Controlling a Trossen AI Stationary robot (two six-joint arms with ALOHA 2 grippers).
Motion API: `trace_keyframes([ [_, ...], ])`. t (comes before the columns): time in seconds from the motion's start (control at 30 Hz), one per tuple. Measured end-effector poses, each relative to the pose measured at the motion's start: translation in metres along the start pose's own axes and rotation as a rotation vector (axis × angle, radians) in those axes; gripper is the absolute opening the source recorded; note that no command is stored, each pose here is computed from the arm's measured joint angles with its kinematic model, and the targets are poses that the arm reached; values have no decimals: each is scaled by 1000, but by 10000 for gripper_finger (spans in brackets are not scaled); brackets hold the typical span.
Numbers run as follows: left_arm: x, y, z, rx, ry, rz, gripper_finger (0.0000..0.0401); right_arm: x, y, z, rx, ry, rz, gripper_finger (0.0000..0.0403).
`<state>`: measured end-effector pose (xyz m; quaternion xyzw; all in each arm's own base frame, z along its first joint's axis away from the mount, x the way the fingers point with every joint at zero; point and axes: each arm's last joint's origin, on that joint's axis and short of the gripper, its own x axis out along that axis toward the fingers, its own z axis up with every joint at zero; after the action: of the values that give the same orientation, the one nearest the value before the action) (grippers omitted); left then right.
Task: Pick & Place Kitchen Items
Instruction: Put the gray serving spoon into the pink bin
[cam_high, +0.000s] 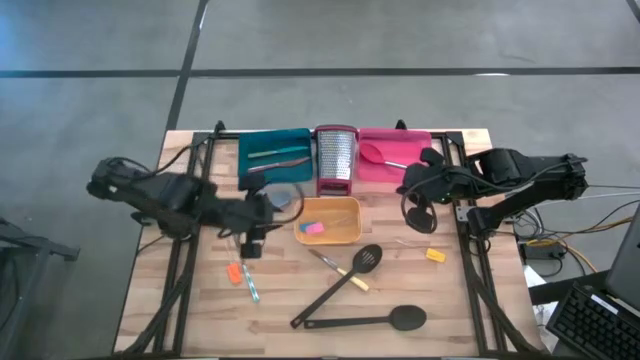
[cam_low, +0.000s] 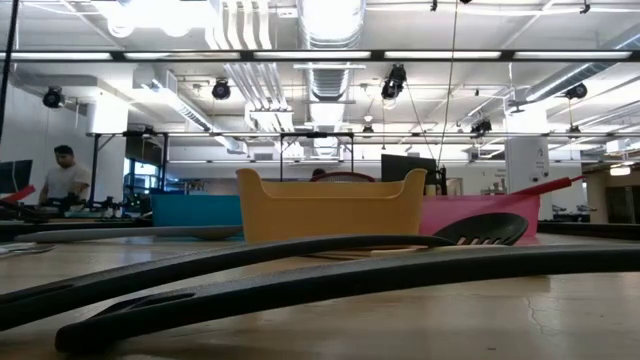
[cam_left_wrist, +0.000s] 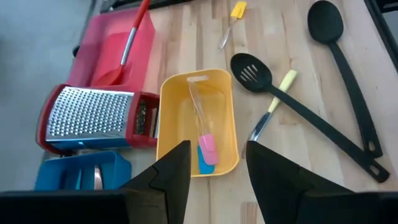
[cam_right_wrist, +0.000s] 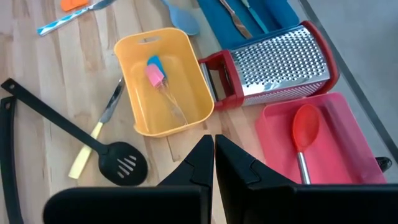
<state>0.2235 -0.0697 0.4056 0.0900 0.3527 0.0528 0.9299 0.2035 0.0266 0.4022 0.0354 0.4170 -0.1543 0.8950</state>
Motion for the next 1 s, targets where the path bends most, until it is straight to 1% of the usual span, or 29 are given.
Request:
trace_keyframes([
  [0.13,1,-12,-21,24,-38,23,158,8,5,2,-8,32,18,8],
  [0.27,10,-19,-46,31,-61,5,158,21,14,4,-32,78,35,8],
  [0.33,16,-21,-56,29,-88,-1,158,28,22,4,-59,102,35,8],
  [0.53,32,-24,-81,73,-188,1,158,49,47,3,-136,168,43,8],
  [0.67,37,-23,-95,71,-229,41,158,59,62,0,-172,199,48,8],
  [0.83,43,-20,-112,50,-199,112,158,62,72,-3,-170,213,53,8],
  [0.93,43,-18,-121,59,-140,132,158,62,73,-3,-163,213,55,8],
  [1.0,42,-13,-127,26,-69,158,158,61,73,-3,-154,209,56,8],
])
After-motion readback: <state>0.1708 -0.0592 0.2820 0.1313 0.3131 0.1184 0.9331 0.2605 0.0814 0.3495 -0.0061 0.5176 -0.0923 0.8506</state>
